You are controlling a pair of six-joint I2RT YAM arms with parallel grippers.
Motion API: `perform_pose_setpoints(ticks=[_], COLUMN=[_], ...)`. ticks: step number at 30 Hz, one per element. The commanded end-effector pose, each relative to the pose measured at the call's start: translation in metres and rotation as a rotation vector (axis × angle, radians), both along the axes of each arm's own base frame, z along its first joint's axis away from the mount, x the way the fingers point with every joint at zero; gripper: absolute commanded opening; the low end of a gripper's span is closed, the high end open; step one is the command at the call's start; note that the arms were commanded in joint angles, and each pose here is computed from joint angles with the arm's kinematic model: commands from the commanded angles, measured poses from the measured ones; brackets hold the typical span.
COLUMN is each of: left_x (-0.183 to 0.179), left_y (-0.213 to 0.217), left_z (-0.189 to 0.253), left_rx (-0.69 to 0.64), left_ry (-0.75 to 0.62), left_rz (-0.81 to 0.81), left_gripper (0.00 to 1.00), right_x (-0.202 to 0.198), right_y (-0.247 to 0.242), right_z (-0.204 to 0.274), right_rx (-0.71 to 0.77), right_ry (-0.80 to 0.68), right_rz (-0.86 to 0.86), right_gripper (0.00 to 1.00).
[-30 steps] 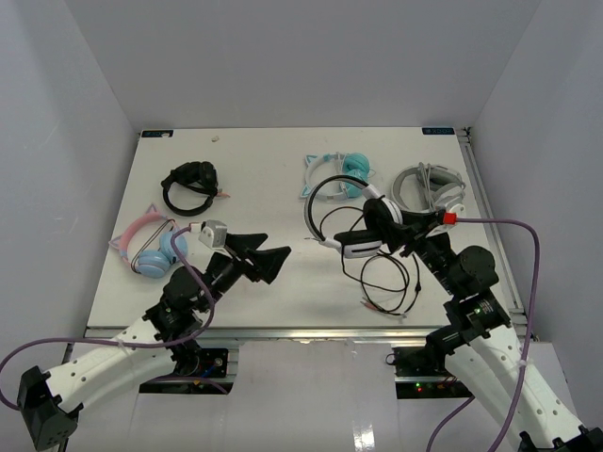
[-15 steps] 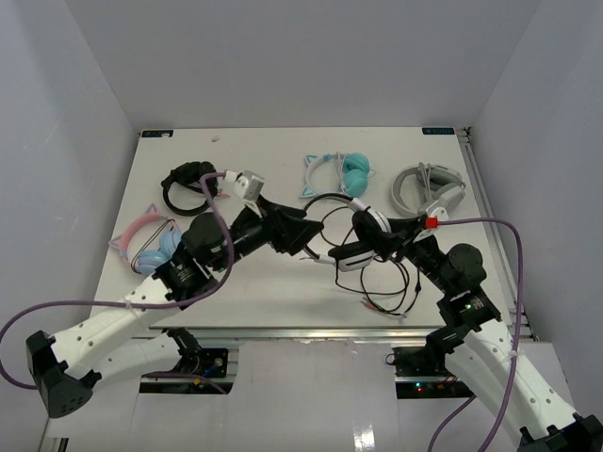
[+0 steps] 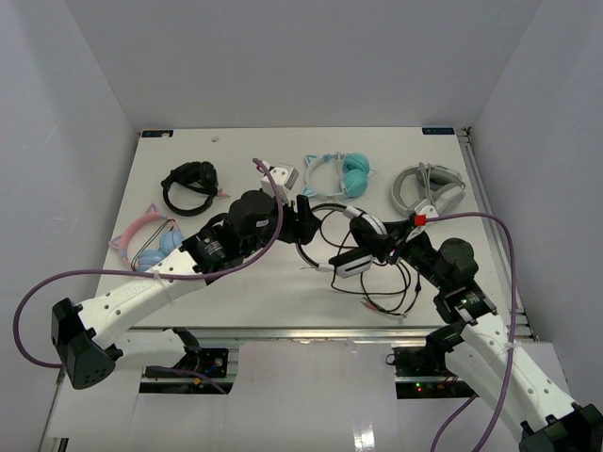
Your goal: Wrap the headphones
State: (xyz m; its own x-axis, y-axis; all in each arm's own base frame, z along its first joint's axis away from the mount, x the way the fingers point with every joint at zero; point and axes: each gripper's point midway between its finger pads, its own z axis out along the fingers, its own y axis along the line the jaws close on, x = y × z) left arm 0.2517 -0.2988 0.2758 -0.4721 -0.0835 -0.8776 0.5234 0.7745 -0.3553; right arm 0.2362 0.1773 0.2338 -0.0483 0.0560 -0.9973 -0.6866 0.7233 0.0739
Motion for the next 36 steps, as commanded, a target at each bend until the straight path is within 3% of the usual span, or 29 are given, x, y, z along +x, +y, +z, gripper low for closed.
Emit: perform_pose_setpoints(ticks=[1, 10, 19, 25, 27, 28, 32, 34, 36], left_x=[0.007, 0.008, 0.006, 0.008, 0.008, 0.009, 0.025, 0.051, 0.061], left_y=[0.024, 0.027, -0.001, -0.002, -0.002, -0.001, 0.017, 0.069, 0.108], left_z=[-0.004, -0.019, -0.046, -0.054, -0.055, -0.055, -0.048, -0.024, 0.0], left_rx=[0.106, 0.167, 0.186, 0.199, 0.204, 0.205, 0.244, 0.332, 0.365], left_ry=[-0.007, 0.037, 0.107, 0.125, 0.134, 0.136, 0.104, 0.012, -0.113], left_rz=[0.069, 0.085, -0.018, -0.009, -0.003, 0.005, 0.131, 0.44, 0.631], left_gripper=[0.75, 0.79, 0.65, 0.24, 0.05, 0.0, 0.0, 0.0, 0.0], right_x=[-0.002, 0.0, 0.0, 0.001, 0.002, 0.004, 0.018, 0.019, 0.018], right_y=[0.001, 0.006, 0.017, 0.018, 0.019, 0.019, 0.013, 0.01, 0.005], right_z=[0.064, 0.059, 0.054, 0.054, 0.056, 0.056, 0.054, 0.066, 0.07], right_rx=[0.101, 0.095, 0.087, 0.082, 0.086, 0.085, 0.075, 0.091, 0.1], right_ry=[-0.171, -0.152, -0.133, -0.134, -0.129, -0.118, -0.025, -0.003, 0.01], right_rz=[0.009, 0.025, 0.056, 0.052, 0.047, 0.04, -0.035, -0.061, -0.084], right_gripper=[0.08, 0.08, 0.08, 0.08, 0.09, 0.18, 0.79, 0.86, 0.91])
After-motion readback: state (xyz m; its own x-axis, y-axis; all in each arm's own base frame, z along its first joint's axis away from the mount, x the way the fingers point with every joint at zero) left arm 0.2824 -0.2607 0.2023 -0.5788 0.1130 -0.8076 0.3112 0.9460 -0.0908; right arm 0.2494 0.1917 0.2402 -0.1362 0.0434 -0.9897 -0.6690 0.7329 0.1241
